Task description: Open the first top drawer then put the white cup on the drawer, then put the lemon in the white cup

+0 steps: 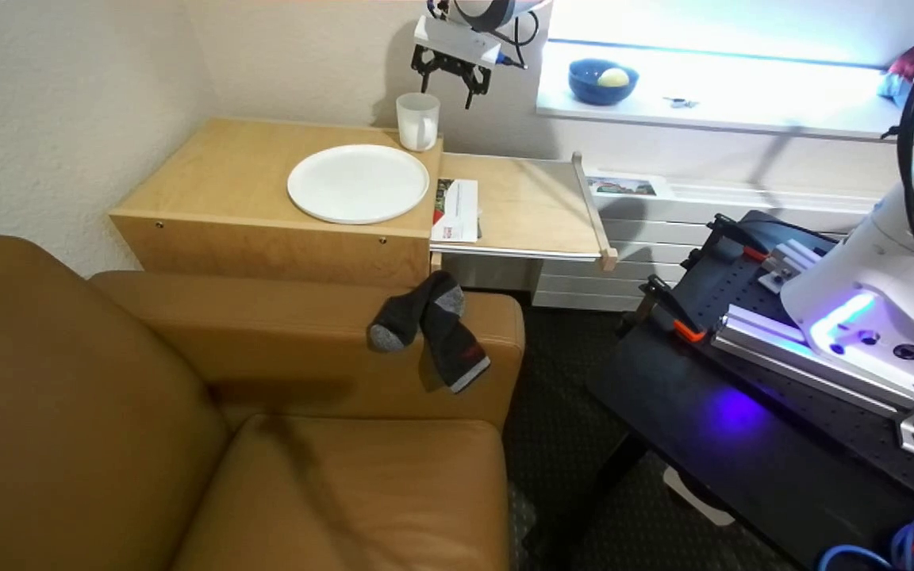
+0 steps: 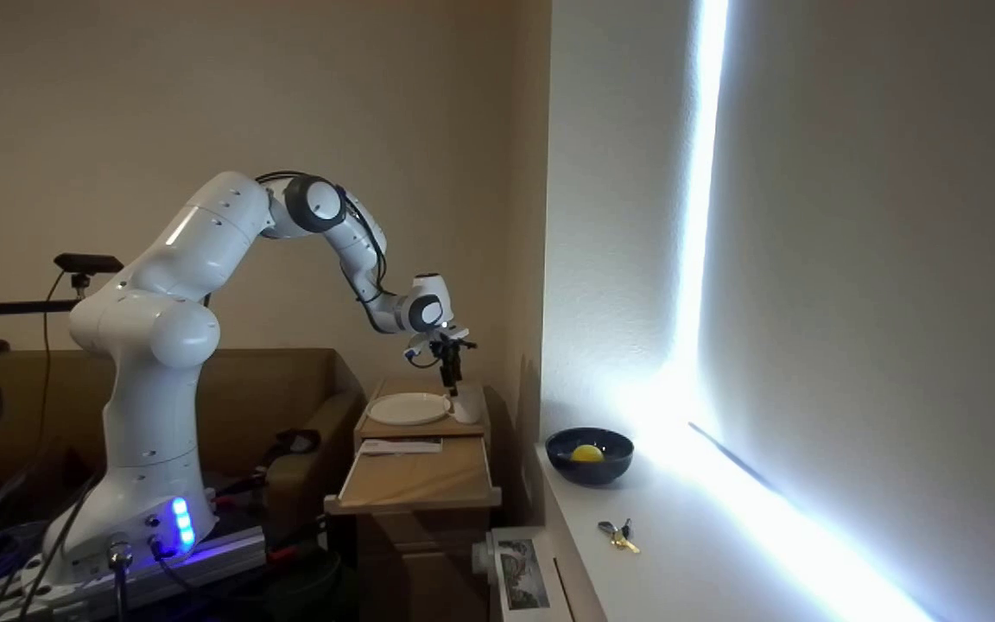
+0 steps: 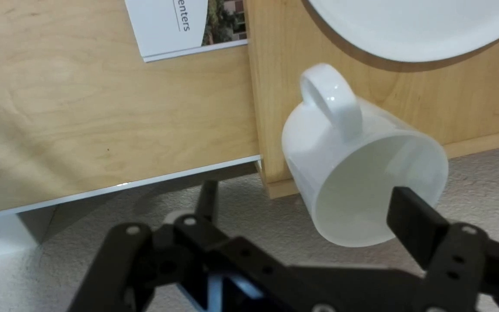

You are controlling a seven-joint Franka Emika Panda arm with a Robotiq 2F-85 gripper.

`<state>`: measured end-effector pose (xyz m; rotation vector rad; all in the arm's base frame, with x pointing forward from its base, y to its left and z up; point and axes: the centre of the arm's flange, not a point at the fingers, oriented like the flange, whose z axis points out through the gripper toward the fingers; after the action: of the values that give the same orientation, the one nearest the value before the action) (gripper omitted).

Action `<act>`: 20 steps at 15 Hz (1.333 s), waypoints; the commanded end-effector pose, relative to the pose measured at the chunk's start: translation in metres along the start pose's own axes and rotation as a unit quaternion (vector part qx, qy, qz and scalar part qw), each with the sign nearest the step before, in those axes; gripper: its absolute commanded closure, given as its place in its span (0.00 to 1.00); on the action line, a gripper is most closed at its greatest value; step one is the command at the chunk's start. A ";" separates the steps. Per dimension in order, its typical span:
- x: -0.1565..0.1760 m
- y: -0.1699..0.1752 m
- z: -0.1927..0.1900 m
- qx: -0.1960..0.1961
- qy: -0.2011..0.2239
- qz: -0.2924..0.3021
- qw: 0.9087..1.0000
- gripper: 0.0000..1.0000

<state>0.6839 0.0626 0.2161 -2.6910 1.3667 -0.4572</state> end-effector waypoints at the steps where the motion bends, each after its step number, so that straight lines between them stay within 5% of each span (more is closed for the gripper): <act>1: 0.000 0.000 0.000 0.000 0.000 0.000 1.000 0.00; 15: 0.008 -0.015 0.055 -0.001 0.005 0.093 0.996 0.00; 20: 0.014 -0.017 0.071 -0.014 -0.025 0.119 0.993 0.00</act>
<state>0.7117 0.0608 0.1647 -2.5247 1.6190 -0.4216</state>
